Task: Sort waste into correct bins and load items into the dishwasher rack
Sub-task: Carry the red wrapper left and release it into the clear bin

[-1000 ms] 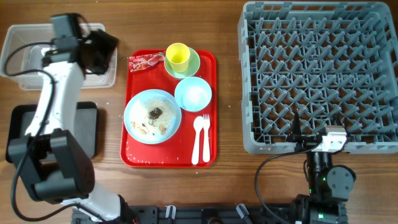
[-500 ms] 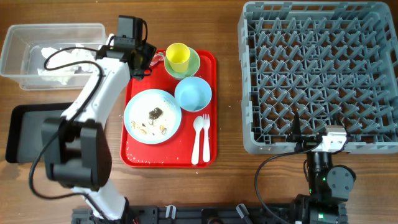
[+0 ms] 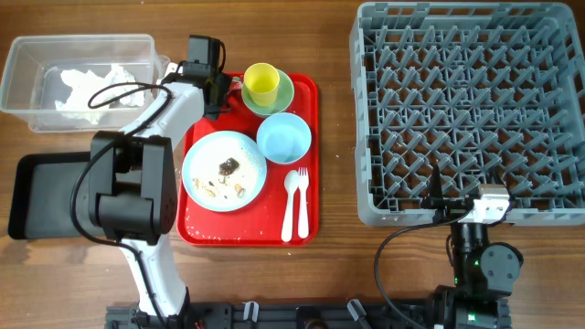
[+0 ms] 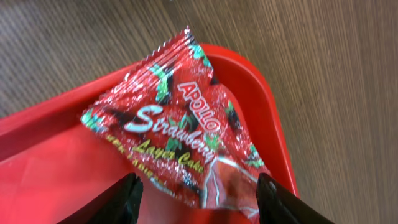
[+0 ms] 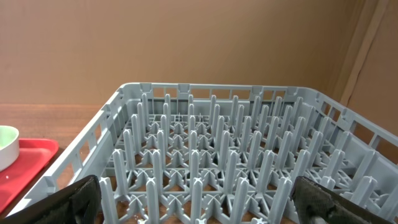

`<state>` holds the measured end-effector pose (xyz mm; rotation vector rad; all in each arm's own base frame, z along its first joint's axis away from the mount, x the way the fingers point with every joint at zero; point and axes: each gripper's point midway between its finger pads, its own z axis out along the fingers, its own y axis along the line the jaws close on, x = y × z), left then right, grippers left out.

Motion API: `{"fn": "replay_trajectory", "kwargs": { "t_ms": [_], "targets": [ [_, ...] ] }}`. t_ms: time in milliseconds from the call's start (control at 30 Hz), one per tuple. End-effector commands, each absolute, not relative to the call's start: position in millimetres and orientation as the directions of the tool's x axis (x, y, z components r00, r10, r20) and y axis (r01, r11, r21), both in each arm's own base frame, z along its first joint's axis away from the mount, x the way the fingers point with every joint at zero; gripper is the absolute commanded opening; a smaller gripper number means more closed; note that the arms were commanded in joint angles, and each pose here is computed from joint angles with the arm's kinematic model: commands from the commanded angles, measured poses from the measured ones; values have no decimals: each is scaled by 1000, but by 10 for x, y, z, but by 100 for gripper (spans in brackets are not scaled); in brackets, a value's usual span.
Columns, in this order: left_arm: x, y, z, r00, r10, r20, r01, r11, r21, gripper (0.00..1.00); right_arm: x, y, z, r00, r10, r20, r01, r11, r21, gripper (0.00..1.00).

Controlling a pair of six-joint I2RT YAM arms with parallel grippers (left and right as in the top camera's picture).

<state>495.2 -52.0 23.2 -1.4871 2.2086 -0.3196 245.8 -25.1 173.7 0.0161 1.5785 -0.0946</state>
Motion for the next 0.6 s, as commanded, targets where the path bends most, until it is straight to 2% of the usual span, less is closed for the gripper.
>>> {"fn": "replay_trajectory", "kwargs": {
  "t_ms": [0, 133, 233, 333, 400, 567],
  "targets": [
    [4943, -379, 87, -275, -917, -288, -839, 375, -394, 60, 2457, -259, 1744, -7, -60, -998, 76, 995, -60, 100],
    [4978, -361, -23, -272, -914, -301, -840, 378, -390, 56, 2457, -259, 1745, -7, -60, -998, 76, 995, -60, 100],
    [5005, -365, -10, -268, -915, -302, -835, 377, -401, 37, 2457, -259, 1744, -7, -60, -998, 76, 995, -61, 100],
    [5018, -367, -3, -266, -915, -303, -832, 377, -407, 23, 2457, -259, 1744, -7, -60, -998, 76, 995, -61, 100],
    [5018, -367, -4, -267, -915, -303, -832, 377, -406, 4, 2457, -259, 1744, -7, -60, -998, 76, 995, -60, 100],
    [5025, -369, 62, -270, -913, -307, -826, 383, -413, 4, 2457, -259, 1744, -7, -60, -998, 76, 995, -60, 100]
  ]
}}
